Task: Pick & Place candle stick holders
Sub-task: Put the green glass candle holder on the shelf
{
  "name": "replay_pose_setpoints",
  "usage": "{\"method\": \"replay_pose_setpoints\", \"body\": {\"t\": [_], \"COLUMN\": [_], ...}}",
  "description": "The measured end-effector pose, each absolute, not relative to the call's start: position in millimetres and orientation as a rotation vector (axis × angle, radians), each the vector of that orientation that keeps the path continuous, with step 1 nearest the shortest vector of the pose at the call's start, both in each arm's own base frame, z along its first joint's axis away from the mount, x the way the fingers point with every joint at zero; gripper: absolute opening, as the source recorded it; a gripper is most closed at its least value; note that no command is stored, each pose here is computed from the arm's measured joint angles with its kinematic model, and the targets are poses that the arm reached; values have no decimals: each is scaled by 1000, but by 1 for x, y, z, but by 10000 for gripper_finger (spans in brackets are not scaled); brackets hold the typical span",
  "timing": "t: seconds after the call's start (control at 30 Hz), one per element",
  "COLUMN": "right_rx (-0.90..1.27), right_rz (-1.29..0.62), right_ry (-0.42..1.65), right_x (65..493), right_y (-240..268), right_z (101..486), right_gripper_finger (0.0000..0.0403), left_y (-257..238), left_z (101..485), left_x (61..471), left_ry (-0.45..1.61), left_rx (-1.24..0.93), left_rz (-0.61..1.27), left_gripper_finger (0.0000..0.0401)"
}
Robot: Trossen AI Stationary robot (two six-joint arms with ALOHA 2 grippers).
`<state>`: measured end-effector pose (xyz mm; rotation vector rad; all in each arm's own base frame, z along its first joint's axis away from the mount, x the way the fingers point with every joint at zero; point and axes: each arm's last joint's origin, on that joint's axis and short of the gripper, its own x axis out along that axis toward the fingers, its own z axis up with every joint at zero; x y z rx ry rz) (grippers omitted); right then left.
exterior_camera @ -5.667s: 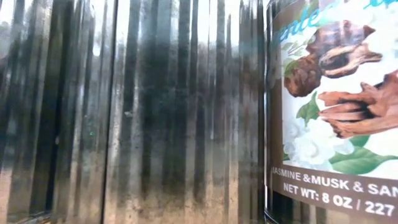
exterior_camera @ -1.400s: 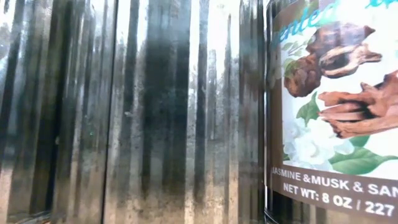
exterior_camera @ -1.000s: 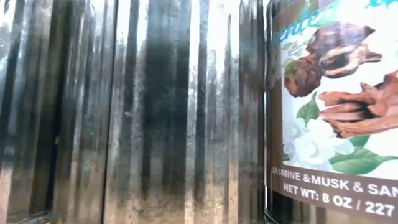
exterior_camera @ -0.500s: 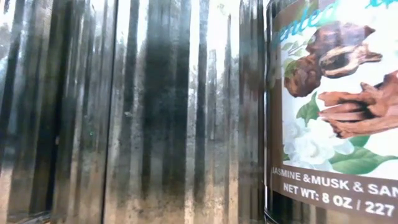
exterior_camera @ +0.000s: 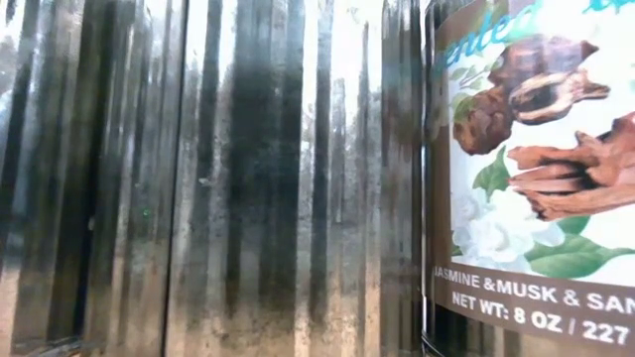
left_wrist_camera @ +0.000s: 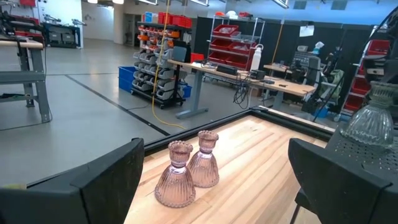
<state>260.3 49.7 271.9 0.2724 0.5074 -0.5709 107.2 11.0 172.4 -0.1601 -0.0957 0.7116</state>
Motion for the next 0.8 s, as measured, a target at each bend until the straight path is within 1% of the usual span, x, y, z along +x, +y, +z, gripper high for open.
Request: {"method": "replay_pose_setpoints", "body": {"t": [0.27,0.33,0.47,0.53,0.63,0.8], "right_rx": [278,275,272,270,269,263], "right_rz": [-536,-540,-552,-564,-567,-568], "right_ry": [527,532,546,557,556,553], "right_x": [261,260,260,259,259,259], "right_y": [49,49,48,46,46,45], "right_z": [272,272,270,269,269,270], "right_gripper_finger": [102,134,218,245,268,276], "left_y": [11,11,11,11,11,11], "left_z": [172,172,172,172,172,172], "left_x": [107,107,107,107,107,107], "left_ry": [-96,-96,-96,-96,-96,-97], "left_rx": [-160,-160,-160,-160,-160,-160], "left_rz": [713,713,714,714,714,713], "left_gripper_finger": [399,399,399,399,399,399]}}
